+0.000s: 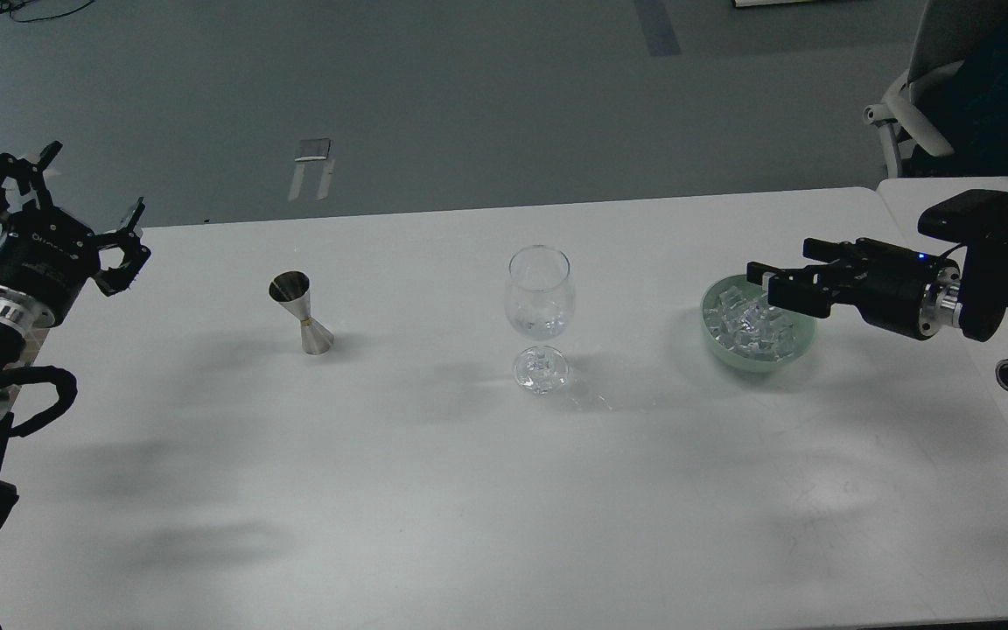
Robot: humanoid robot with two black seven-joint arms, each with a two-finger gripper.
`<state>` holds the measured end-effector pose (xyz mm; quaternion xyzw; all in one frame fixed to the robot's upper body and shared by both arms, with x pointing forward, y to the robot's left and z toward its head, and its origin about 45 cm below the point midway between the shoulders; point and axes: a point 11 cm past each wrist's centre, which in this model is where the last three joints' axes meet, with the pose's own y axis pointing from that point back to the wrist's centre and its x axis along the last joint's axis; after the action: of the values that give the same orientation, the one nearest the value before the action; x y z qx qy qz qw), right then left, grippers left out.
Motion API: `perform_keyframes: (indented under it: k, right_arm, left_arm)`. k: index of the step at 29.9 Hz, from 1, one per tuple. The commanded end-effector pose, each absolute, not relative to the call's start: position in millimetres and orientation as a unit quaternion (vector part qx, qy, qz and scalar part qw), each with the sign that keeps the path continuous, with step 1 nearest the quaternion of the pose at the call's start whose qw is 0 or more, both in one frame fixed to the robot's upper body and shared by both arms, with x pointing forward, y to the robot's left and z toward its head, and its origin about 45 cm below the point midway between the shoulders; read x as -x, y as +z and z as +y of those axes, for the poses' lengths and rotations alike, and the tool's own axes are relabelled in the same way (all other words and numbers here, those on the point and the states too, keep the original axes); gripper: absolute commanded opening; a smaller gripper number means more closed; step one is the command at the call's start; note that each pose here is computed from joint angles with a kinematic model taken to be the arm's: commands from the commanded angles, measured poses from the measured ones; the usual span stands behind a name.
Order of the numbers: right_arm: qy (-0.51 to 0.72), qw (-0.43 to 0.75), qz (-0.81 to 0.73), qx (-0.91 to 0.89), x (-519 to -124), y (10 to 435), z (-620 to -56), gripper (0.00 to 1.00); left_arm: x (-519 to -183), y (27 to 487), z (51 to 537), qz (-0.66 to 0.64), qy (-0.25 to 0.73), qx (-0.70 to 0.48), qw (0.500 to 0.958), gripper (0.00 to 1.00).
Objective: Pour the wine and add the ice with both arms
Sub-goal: 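Reach the right gripper into the glass bowl of ice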
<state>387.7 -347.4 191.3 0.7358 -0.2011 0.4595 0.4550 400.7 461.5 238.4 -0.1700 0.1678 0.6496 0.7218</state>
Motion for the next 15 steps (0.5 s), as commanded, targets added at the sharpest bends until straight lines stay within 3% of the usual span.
perform_keyframes:
  k: [1,5,7,9,15]
  right_arm:
    - [0.461,0.468,-0.179,-0.733,-386,177,-345,0.97]
    - [0.458,0.466,-0.164,-0.739,-383,167,-335,0.89]
    - [0.455,0.465,-0.156,-0.743,-380,160,-330,0.67]
    - [0.456,0.464,-0.149,-0.745,-381,156,-325,0.63]
    - [0.452,0.471,-0.147,-0.743,-383,150,-327,0.63]
  left_arm:
    - [-402,237,457,0.165,0.647,0.163,0.726,0.98]
    - [-402,238,456,0.165,0.646,0.165,0.727,0.98]
    - [-402,238,456,0.164,0.646,0.165,0.727,0.98]
    - [-402,238,456,0.164,0.646,0.165,0.727,0.98]
    - [-402,238,455,0.165,0.645,0.165,0.727,0.98]
